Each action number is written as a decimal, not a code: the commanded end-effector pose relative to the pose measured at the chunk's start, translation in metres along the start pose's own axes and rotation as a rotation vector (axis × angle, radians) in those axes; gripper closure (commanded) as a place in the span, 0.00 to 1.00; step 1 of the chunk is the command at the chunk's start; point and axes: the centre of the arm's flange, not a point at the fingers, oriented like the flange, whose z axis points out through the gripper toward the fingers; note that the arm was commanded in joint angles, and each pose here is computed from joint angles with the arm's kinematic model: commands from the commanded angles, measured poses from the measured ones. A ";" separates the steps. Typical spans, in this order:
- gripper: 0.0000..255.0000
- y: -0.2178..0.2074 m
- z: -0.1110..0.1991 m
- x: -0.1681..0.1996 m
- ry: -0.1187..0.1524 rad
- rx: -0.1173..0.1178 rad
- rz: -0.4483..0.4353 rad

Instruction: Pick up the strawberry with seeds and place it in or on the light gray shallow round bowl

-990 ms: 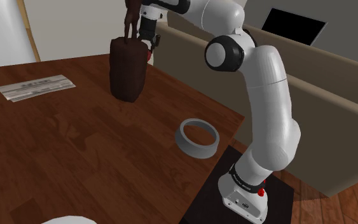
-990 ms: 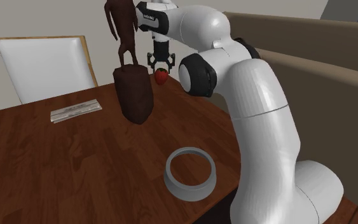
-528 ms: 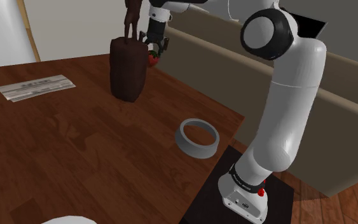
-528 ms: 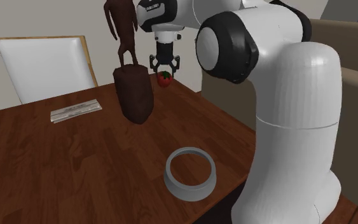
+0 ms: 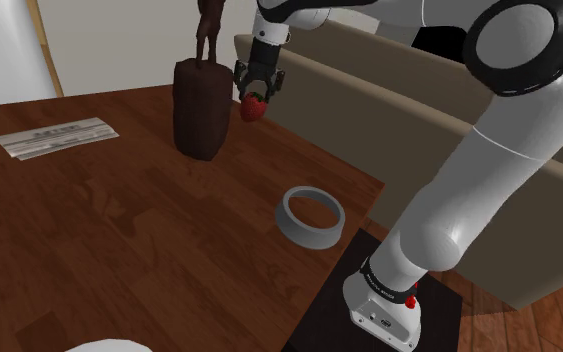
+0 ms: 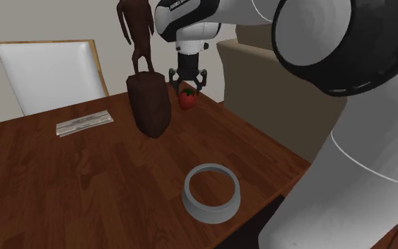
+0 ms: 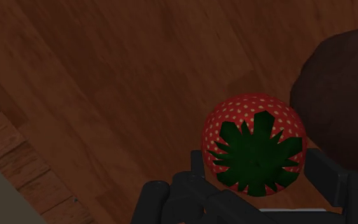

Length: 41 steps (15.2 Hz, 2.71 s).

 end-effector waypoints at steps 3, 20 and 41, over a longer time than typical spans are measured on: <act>1.00 0.011 0.000 -0.054 0.001 0.000 0.000; 1.00 0.057 -0.007 -0.274 0.001 0.000 0.000; 1.00 0.070 0.073 -0.316 0.001 0.000 0.000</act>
